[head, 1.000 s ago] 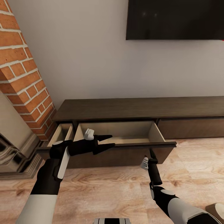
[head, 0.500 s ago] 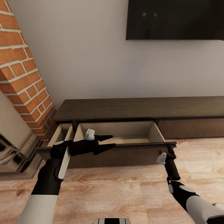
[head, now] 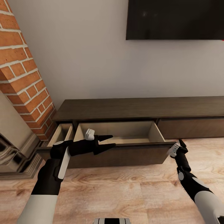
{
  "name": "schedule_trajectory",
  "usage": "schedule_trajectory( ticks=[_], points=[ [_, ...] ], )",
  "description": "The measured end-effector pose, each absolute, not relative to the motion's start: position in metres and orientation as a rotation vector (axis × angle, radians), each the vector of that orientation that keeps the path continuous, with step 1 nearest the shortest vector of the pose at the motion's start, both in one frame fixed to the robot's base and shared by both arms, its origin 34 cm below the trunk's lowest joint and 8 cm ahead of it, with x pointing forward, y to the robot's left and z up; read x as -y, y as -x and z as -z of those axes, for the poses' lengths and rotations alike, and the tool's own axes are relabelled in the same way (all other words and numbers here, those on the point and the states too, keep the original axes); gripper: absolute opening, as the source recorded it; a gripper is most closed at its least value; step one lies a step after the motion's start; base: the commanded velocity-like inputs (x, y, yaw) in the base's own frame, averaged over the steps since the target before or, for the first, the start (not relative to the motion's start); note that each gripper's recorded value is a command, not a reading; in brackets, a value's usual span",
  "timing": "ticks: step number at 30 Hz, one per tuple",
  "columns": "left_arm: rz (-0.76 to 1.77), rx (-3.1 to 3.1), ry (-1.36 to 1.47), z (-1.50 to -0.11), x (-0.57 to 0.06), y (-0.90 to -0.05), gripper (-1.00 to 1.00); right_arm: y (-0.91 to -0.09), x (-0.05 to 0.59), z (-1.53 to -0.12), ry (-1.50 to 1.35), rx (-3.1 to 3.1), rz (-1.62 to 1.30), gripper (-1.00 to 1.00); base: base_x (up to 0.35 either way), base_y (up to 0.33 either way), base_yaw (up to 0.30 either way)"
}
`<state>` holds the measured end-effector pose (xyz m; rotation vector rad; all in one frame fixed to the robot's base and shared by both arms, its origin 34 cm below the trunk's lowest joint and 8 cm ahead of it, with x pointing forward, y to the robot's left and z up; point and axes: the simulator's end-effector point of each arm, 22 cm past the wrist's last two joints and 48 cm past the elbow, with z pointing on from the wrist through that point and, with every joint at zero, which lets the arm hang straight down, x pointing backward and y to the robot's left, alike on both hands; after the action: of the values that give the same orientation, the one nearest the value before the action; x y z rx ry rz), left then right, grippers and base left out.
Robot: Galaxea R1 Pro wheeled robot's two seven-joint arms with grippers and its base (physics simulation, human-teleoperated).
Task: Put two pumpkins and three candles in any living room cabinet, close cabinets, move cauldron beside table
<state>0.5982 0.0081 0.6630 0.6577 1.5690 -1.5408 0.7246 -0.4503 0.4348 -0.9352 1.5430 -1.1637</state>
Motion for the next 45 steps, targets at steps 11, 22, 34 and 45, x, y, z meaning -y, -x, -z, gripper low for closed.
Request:
schedule_trajectory(
  ticks=[11,22,34,45],
  points=[
    [1.544,-1.571,-0.653,-0.662,-0.008,-0.599,1.00,-0.740,0.484,-0.446,0.747,-1.826,0.879,1.00,0.000,0.000,0.000],
    [1.545,-1.571,-0.652,-0.662,-0.007,-0.599,1.00,-0.758,0.462,-0.482,0.674,-1.842,0.668,1.00,0.000,0.000,0.000],
    [1.545,-1.571,-0.652,-0.662,-0.007,-0.599,1.00,-0.761,0.468,-0.501,0.611,-1.822,0.667,1.00,0.000,0.000,0.000],
    [1.544,-1.572,-0.652,-0.661,-0.008,-0.599,1.00,-0.771,0.429,-0.528,0.509,-1.739,0.589,1.00,0.000,0.000,0.000]
  ],
)
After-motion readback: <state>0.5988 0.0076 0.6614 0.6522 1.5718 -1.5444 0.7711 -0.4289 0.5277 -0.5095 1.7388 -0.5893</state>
